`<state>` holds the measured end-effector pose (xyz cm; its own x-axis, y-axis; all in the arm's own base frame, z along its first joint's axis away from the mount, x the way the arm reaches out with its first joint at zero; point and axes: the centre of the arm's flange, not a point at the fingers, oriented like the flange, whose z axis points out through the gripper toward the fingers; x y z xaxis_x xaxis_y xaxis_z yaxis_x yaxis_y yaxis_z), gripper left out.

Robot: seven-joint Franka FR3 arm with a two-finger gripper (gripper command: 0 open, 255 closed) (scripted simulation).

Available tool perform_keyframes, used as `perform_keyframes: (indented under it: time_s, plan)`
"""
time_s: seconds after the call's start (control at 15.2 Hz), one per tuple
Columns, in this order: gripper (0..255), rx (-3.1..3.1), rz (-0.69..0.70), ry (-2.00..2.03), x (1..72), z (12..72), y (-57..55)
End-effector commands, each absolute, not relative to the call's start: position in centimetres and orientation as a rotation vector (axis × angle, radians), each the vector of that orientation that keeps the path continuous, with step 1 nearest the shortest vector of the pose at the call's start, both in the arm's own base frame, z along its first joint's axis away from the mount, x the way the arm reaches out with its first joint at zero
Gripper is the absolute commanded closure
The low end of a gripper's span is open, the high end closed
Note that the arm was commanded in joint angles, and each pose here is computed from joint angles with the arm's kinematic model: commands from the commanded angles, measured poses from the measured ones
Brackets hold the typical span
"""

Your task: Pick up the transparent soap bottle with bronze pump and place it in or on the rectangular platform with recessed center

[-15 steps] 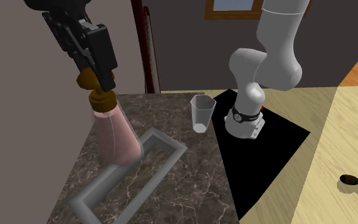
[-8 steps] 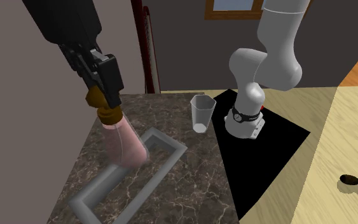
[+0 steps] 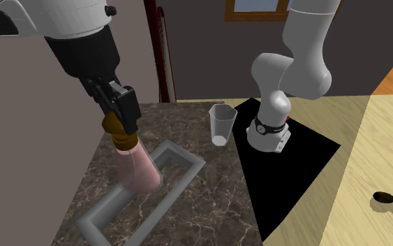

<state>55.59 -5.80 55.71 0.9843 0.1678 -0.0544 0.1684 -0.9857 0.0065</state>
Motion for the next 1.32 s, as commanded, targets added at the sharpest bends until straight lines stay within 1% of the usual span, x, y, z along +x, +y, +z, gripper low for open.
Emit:
perform_keyframes:
  time_s: [0.0, 0.33, 0.4, 0.73, 0.99, 1.25]
  plan:
    - [255, 3.118, -0.082, 0.264, 55.6, 55.5, -5.8]
    - [255, 3.118, -0.082, 0.264, 55.6, 55.5, -5.8]
    - [0, 3.118, -0.082, 0.264, 55.6, 55.5, -5.8]
    - [0, 3.118, -0.082, 0.264, 55.6, 55.5, -5.8]
    - [0, 3.118, -0.082, 0.264, 55.8, 60.5, -5.7]
    - [0, 3.118, -0.082, 0.264, 55.8, 60.5, -5.7]
